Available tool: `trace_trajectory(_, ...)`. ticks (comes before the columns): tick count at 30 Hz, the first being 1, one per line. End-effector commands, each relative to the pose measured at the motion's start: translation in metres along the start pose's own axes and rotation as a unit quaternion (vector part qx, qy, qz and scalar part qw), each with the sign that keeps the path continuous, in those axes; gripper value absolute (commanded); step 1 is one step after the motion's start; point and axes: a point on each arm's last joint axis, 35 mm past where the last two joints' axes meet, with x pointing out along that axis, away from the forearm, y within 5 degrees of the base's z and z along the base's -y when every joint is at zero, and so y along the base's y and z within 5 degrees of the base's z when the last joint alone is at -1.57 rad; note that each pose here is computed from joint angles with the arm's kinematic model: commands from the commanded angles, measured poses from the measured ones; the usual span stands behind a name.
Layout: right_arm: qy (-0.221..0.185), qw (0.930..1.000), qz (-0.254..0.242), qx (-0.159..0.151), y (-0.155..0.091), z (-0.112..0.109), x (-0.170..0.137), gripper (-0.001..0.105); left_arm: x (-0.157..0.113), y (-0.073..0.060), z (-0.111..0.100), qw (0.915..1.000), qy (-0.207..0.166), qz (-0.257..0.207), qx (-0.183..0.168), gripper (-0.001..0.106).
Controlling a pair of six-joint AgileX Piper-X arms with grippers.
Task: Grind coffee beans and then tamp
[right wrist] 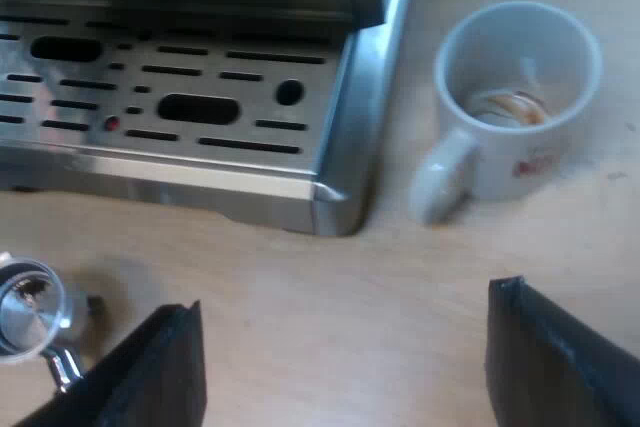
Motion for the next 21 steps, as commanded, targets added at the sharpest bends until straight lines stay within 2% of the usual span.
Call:
trace_trajectory(1, 0.002, 1.0, -0.006, -0.008, -0.008, -0.009, -0.016, 0.062, -0.003, 0.002, 0.002, 0.9995, -0.007, 0.03, -0.007, 0.043)
trace_trajectory(9, 0.014, 0.9991, -0.04, -0.005, -0.016, -0.029, -0.038, 0.062, -0.003, 0.004, 0.002, 0.9989, -0.008, 0.045, -0.009, 0.043)
trace_trajectory(16, 0.007, 0.9992, -0.038, -0.004, -0.01, -0.04, -0.052, 0.062, -0.011, 0.02, 0.002, 0.9957, 0.009, 0.08, -0.046, 0.043)
trace_trajectory(21, -0.012, 0.9989, -0.044, -0.007, -0.007, -0.044, -0.061, 0.062, -0.021, 0.025, -0.001, 0.9951, 0.016, 0.053, -0.082, 0.043)
